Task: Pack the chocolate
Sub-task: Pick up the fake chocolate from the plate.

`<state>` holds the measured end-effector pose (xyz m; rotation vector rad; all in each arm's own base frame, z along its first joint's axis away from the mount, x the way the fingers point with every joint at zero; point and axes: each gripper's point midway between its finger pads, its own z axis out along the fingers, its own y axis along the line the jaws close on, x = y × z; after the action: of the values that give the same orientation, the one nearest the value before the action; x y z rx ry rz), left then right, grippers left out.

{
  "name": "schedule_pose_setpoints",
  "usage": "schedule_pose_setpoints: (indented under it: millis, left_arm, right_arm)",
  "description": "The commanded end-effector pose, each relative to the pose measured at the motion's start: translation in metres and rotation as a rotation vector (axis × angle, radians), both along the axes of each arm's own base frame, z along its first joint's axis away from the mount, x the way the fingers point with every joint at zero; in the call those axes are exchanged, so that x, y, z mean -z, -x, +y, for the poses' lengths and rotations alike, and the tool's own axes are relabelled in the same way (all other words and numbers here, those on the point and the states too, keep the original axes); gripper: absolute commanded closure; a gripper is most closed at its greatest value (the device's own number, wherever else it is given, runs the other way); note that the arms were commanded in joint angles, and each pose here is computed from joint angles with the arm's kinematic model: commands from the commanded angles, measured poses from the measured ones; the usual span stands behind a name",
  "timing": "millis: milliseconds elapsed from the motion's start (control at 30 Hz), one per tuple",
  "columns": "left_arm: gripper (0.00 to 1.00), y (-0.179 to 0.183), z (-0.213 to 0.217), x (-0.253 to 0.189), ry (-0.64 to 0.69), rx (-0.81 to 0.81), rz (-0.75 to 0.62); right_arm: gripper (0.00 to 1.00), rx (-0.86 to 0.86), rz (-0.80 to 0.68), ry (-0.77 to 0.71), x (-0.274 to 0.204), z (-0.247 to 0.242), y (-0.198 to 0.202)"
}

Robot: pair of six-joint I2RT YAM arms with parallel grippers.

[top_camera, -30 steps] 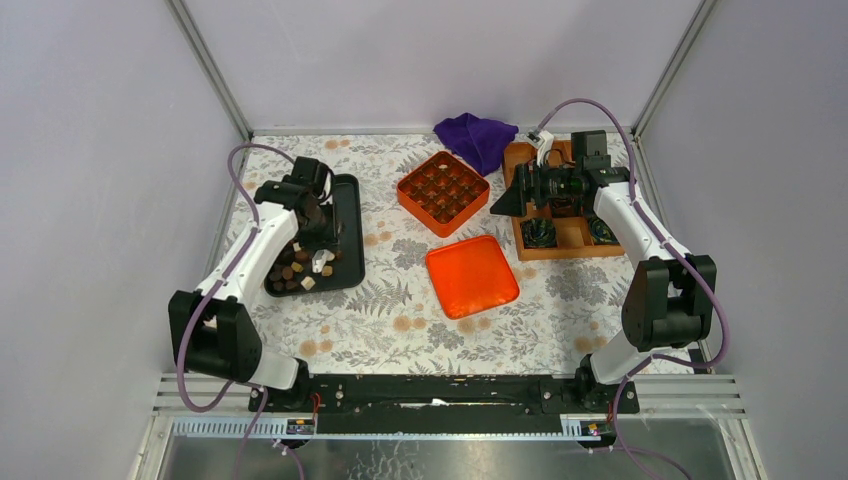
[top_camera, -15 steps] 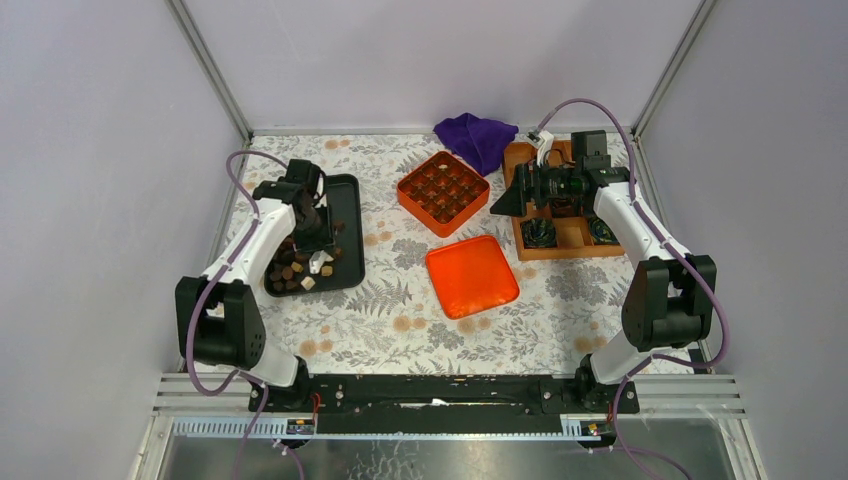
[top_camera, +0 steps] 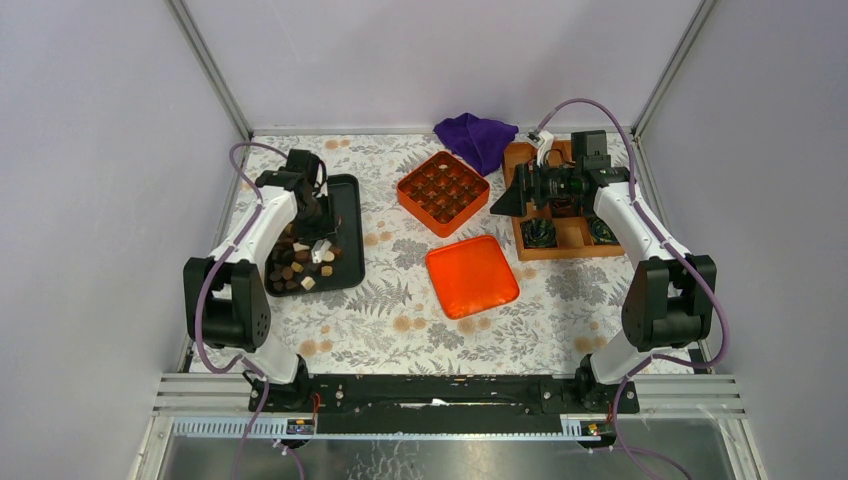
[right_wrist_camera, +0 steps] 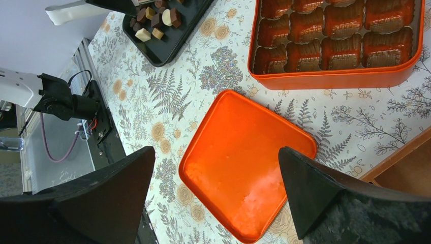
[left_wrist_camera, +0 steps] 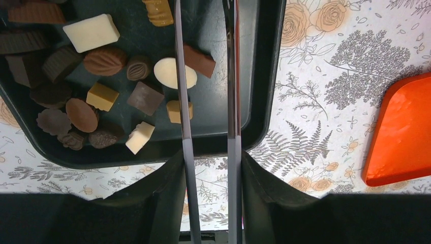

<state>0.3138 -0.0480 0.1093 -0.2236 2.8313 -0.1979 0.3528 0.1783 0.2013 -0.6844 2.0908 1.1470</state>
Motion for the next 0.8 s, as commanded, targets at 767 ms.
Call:
schedule_pose_setpoints:
  millis: [767]
  left_arm:
    - [0.66, -0.03, 0.001, -0.011, 0.016, 0.028, -0.053]
  right_arm:
    - [0.0, -0.017, -0.046, -0.026, -0.015, 0.002, -0.002]
